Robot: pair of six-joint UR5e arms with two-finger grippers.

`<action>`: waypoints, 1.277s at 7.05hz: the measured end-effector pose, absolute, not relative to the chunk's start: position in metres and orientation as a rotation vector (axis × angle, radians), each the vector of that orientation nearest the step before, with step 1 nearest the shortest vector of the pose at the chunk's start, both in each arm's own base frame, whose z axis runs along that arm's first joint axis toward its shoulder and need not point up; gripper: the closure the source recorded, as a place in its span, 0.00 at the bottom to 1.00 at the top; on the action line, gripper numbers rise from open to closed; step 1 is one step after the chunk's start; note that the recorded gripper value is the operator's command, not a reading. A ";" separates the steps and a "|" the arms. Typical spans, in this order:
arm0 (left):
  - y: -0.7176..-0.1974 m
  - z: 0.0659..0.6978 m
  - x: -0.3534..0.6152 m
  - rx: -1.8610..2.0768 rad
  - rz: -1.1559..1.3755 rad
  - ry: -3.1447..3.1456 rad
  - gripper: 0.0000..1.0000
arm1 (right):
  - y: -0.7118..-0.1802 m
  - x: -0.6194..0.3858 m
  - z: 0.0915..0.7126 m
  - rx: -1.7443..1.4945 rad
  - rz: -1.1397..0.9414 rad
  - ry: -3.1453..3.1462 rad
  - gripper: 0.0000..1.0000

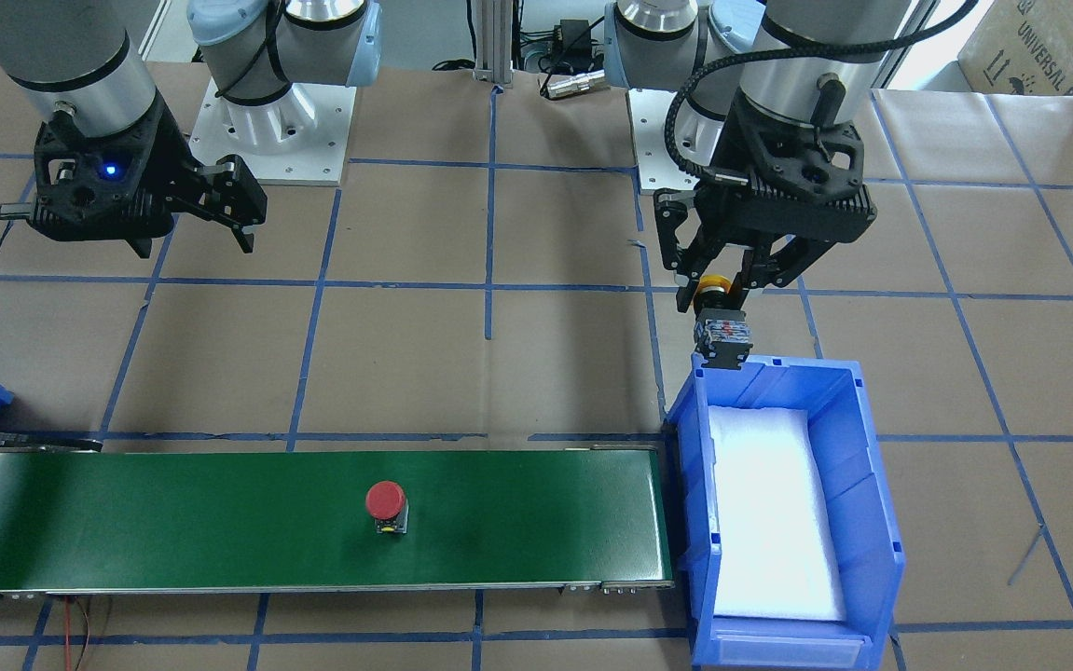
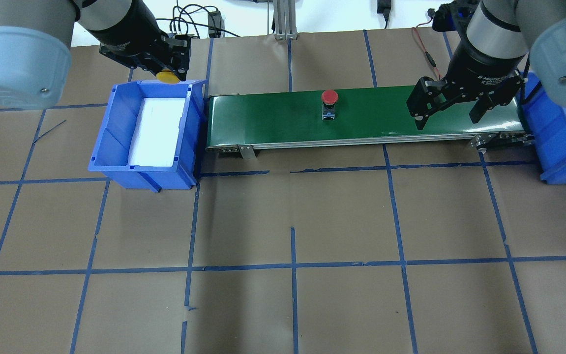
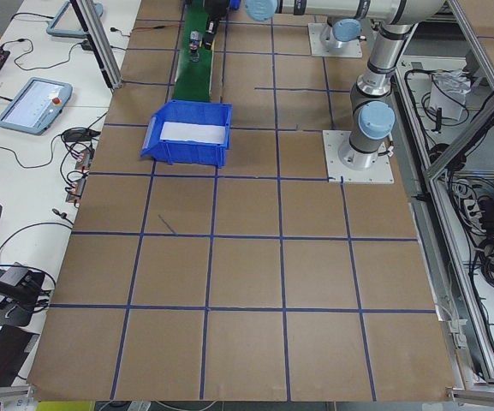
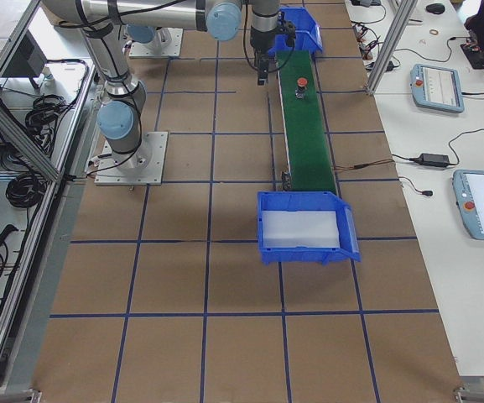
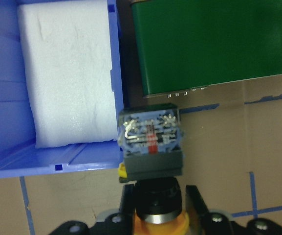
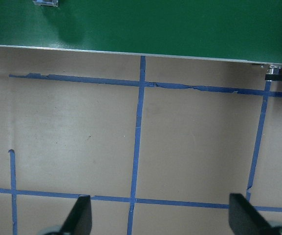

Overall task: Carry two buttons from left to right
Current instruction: 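Lift the yellow button and carry it toward the conveyor, then place the yellow button on the belt while the right gripper reaches the red button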

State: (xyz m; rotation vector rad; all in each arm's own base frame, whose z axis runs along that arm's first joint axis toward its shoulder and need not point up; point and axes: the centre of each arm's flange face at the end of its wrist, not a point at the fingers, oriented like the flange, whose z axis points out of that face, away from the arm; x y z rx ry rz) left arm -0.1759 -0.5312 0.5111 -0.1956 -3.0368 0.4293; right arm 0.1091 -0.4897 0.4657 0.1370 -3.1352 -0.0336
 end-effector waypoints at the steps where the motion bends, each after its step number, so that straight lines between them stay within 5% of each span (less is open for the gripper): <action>1: -0.541 0.498 -0.177 -0.181 0.411 -3.020 0.66 | -0.489 0.109 0.465 0.137 -0.038 -3.136 0.00; 4: -0.584 0.427 -0.185 -0.157 0.260 -3.034 0.69 | -0.488 0.110 0.462 0.139 -0.049 -3.135 0.00; 9: -0.584 0.368 -0.226 -0.126 0.062 -3.064 0.68 | -0.500 0.114 0.469 0.122 0.004 -3.124 0.00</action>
